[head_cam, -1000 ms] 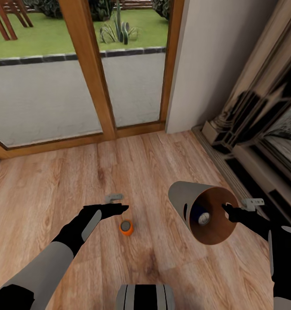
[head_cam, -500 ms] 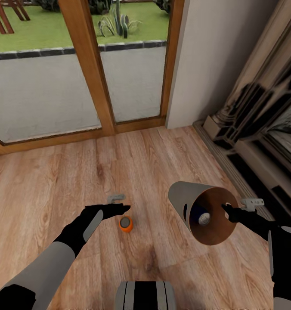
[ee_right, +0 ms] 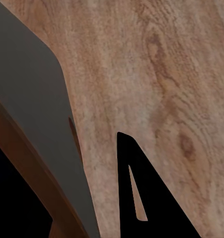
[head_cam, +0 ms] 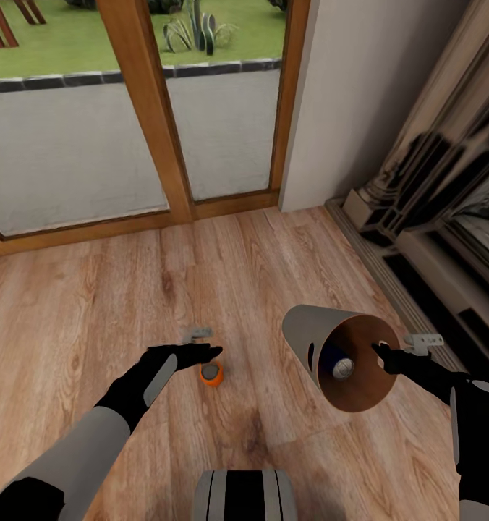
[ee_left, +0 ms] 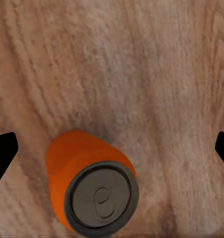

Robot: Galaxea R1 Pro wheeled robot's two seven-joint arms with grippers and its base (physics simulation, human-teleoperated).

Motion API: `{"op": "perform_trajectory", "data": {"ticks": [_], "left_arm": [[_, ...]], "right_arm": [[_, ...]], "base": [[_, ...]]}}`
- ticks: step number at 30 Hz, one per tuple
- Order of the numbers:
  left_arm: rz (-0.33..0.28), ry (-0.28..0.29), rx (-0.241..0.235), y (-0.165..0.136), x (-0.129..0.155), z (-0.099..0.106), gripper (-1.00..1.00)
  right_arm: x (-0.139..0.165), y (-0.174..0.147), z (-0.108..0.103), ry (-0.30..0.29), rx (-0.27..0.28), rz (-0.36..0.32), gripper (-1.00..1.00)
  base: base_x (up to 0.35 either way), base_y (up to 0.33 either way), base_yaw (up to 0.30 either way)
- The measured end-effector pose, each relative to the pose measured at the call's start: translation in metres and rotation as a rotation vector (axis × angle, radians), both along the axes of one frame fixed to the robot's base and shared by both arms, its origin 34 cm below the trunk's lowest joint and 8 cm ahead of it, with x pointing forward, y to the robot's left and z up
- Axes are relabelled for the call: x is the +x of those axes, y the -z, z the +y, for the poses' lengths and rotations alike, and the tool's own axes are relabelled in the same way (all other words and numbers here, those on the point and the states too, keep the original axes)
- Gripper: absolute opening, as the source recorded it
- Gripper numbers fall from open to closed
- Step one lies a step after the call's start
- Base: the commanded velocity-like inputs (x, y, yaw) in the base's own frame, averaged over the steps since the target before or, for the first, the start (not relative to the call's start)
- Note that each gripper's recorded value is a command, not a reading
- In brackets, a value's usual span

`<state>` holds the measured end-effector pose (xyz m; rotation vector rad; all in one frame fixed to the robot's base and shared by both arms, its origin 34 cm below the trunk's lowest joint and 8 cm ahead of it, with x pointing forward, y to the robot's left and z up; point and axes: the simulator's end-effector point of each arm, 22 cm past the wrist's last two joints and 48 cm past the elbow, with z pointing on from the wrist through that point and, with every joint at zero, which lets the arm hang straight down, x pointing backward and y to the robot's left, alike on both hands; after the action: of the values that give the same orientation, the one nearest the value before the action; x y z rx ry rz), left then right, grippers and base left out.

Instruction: Put the three can of soda from the living room inside the tash can in the kitchen.

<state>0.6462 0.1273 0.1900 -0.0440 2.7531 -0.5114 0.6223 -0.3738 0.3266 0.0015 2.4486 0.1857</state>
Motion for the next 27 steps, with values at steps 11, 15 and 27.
{"op": "perform_trajectory", "data": {"ticks": [11, 15, 27], "left_arm": [[0.106, -0.011, 0.046, 0.028, -0.037, -0.004, 1.0], [0.111, -0.013, 0.052, 0.03, -0.038, -0.004, 1.0], [0.124, -0.012, 0.054, 0.037, -0.043, -0.004, 1.0]], "right_arm": [[0.0, 0.0, 0.0, -0.001, 0.001, 0.0, -1.0], [0.0, 0.0, 0.0, -0.001, 0.001, 0.0, -1.0], [0.0, 0.009, 0.012, -0.033, 0.002, 0.017, -1.0]], "base": [[0.0, 0.0, 0.0], [0.0, 0.0, 0.0], [0.0, 0.0, 0.0]]}}
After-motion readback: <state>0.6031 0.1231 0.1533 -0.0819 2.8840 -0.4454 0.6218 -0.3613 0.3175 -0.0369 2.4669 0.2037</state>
